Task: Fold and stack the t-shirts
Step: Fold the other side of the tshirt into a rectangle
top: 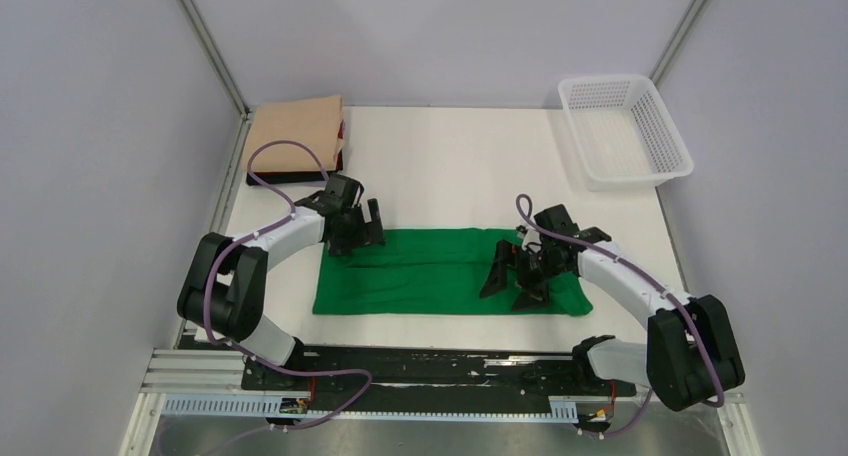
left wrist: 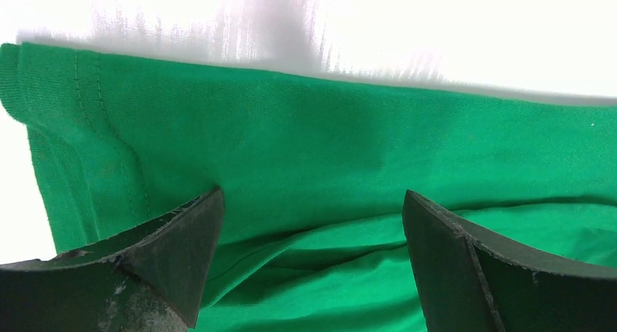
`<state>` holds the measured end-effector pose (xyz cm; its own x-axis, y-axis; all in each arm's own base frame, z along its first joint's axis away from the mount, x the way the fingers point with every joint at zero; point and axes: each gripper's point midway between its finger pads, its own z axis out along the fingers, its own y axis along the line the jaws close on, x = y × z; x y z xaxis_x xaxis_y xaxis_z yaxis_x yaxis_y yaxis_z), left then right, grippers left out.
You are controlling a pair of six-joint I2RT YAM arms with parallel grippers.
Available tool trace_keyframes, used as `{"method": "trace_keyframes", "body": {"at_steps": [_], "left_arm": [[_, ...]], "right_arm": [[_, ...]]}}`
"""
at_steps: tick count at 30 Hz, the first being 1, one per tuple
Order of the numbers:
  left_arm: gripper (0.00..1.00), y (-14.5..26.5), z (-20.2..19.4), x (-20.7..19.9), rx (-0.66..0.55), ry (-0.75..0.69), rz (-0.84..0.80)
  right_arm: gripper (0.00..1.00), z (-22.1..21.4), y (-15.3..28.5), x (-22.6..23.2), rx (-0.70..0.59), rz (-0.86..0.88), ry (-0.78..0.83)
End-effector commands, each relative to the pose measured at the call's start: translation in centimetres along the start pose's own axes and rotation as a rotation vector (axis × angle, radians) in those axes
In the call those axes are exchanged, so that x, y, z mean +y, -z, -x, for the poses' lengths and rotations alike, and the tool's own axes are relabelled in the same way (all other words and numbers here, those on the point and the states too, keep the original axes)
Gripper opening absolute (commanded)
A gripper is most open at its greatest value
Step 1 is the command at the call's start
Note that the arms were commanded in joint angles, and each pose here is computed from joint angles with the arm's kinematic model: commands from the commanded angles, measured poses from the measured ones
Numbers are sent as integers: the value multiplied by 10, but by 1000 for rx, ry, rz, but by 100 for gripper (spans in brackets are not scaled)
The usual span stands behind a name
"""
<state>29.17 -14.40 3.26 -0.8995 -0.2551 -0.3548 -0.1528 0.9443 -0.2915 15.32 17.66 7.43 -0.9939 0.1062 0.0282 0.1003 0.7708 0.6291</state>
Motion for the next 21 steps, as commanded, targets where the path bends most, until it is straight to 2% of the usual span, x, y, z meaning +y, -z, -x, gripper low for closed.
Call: {"method": "trace_keyframes", "body": {"at_steps": [1, 7, 9, 17, 21], "left_arm": [[100, 3, 8, 5, -17, -6, 46], [100, 7, 9, 5, -28, -22, 39], [100, 7, 9, 5, -25, -28, 41], [100, 9, 8, 5, -31, -23, 37], [100, 10, 10, 9, -39, -20, 58]], "right_arm": [[94, -11, 14, 26, 6, 52, 71], [100, 72, 60, 41, -367, -106, 201], [100, 99, 67, 32, -430, -157, 193], [100, 158, 33, -8, -410, -224, 98], [100, 149, 15, -12, -321, -191, 85]]}}
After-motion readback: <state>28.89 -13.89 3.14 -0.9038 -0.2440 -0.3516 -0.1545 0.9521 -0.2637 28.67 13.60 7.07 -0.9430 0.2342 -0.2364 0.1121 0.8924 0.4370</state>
